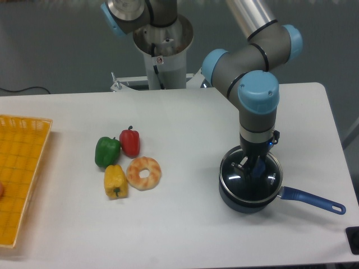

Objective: Open the lid
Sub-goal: 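Lift the glass lid up off the saucepan by its knob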

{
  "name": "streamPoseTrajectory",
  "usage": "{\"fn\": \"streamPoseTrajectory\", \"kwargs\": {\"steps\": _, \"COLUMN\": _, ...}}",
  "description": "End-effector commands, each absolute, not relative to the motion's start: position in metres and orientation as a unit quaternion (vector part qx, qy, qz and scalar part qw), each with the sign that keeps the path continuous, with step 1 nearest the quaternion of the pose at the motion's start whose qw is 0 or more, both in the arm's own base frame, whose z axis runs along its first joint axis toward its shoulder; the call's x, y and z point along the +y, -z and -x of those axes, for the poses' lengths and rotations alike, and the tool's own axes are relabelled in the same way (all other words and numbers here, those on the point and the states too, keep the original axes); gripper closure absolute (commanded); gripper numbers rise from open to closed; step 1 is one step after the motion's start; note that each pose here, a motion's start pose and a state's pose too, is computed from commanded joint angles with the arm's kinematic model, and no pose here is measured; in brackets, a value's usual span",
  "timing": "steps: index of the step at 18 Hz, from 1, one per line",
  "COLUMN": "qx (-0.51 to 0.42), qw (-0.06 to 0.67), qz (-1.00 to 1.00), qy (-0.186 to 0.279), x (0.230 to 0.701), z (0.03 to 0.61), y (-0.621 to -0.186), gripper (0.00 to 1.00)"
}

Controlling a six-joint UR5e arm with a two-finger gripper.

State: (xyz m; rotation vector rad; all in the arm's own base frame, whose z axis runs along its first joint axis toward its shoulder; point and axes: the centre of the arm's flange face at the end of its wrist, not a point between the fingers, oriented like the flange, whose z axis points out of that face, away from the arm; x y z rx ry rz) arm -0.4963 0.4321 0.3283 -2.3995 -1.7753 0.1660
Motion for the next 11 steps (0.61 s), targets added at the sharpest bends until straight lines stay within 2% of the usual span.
{"fn": "streamPoseTrajectory", "kwargs": {"steps": 11, "qx": -0.517, "qw": 0.073, "qz": 0.851, "qy": -0.056, "x": 0.4336, "z": 0.4867, "y": -0.3295, "gripper": 0.51}}
